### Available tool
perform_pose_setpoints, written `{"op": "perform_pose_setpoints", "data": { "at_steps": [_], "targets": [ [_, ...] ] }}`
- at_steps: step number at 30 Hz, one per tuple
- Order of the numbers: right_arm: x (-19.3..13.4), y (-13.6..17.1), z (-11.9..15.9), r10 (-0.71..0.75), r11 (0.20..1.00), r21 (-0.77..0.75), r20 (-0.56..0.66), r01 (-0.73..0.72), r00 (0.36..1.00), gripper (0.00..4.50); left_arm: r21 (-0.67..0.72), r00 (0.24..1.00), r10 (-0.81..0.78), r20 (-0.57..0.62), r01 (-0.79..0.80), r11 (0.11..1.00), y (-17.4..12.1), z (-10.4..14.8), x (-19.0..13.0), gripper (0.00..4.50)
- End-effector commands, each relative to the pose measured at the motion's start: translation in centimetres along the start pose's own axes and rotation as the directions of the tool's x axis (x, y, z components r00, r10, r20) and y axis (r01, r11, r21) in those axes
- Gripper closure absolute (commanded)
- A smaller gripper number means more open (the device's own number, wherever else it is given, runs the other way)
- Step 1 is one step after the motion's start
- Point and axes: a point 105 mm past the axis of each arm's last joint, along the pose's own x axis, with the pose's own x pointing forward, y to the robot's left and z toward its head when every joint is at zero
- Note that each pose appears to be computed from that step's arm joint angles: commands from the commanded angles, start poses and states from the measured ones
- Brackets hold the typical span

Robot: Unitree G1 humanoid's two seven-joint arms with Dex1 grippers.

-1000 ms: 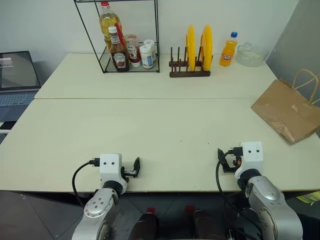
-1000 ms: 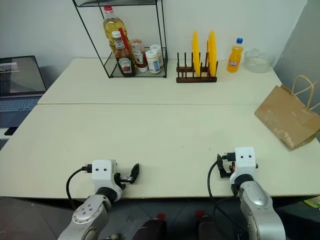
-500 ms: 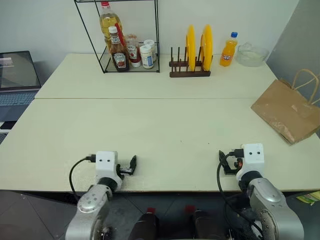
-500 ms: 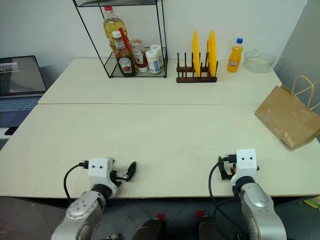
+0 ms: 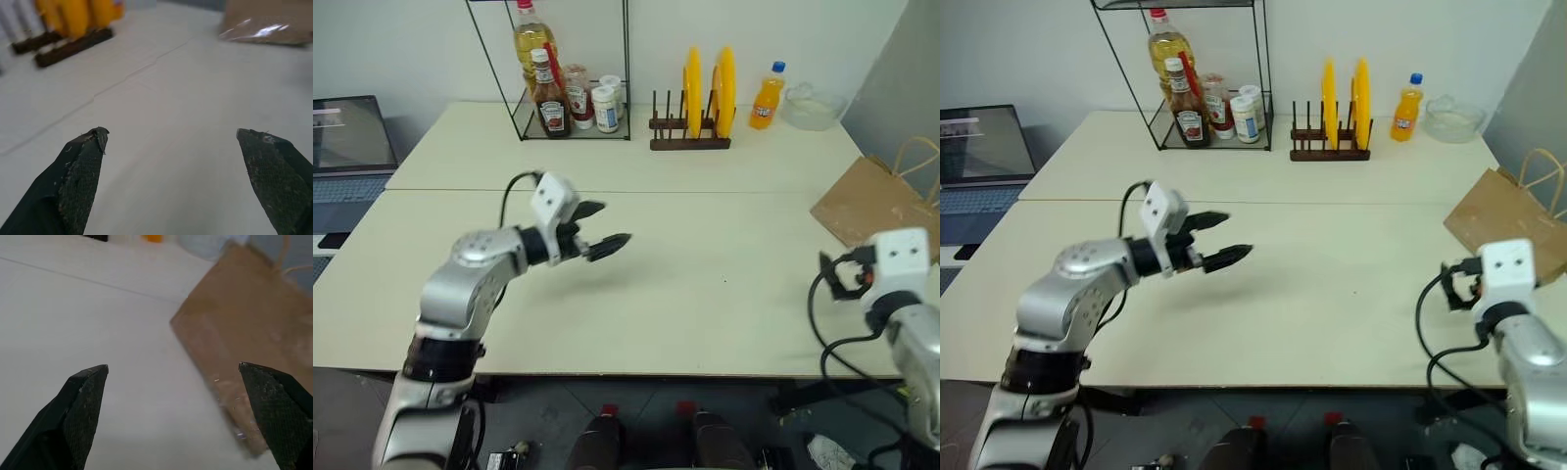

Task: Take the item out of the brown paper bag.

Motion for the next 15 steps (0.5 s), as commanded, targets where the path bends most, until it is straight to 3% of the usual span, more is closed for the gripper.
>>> {"op": "perform_pose_setpoints", "data": {
  "at_steps": [1, 8, 15],
  "targets": [
    [0.5, -3.5, 2.6, -0.028, 0.999, -0.037, 0.014, 0.028, 1.000, 0.00, 0.072, 0.979, -0.203, 0.032, 0.200, 0.977, -2.0, 2.2, 2.7, 0.01],
    [3.7, -9.8, 4.1, -0.007, 0.997, -0.077, -0.104, -0.001, 0.995, 0.00, 0.177, 0.900, -0.432, 0.056, 0.417, 0.892, -4.3, 4.6, 6.8, 0.01],
    [6.9, -11.7, 2.9, 0.089, 0.990, -0.085, -0.235, -0.111, 0.968, 0.00, 0.185, 0.867, -0.491, 0.090, 0.469, 0.863, -4.7, 5.6, 8.3, 0.01]
  ]
}}
